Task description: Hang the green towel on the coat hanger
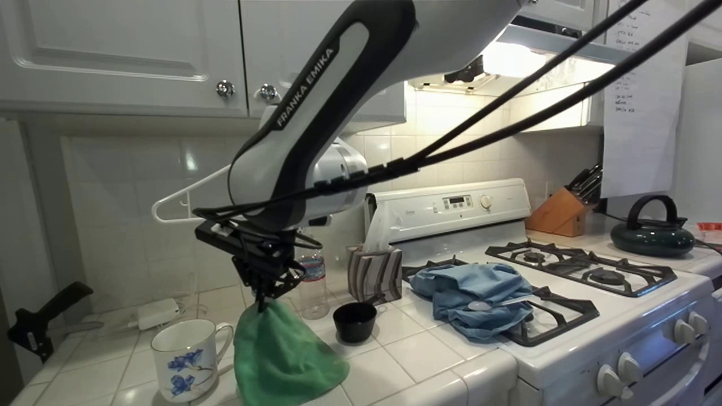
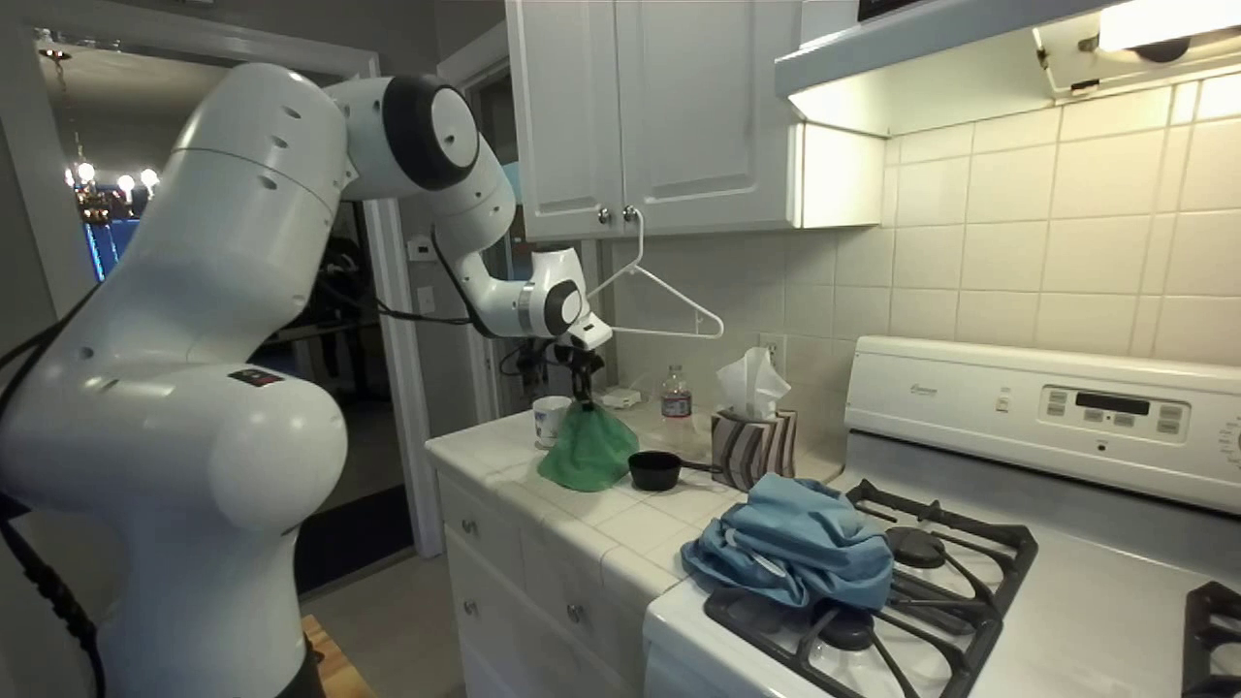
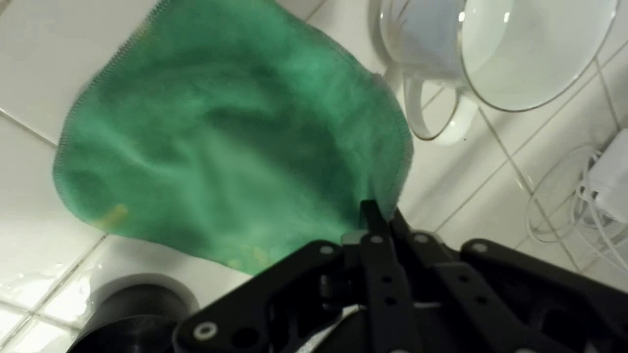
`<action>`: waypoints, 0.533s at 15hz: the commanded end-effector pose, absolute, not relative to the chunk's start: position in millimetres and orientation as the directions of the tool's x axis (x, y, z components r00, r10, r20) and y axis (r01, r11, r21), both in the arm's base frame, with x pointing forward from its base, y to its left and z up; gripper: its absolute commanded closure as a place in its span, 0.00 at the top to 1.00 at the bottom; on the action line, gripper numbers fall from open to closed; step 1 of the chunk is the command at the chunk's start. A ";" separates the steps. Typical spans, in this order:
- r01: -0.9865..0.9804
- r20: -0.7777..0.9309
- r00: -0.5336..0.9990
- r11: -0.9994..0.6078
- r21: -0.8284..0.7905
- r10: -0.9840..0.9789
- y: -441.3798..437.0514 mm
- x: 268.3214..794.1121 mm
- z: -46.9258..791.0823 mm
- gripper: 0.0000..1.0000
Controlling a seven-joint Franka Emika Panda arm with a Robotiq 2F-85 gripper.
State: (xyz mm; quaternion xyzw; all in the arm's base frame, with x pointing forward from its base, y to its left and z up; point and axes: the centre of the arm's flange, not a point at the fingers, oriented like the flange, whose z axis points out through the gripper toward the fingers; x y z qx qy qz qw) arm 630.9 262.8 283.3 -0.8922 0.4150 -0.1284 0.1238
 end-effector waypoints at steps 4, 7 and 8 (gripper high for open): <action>-0.672 0.263 0.572 -0.628 -0.393 -0.777 256.2 586.5 338.4 0.01; -0.669 0.292 0.556 -0.627 -0.398 -0.778 250.8 584.9 359.7 0.01; -0.665 0.309 0.550 -0.631 -0.399 -0.776 251.3 582.0 370.2 0.01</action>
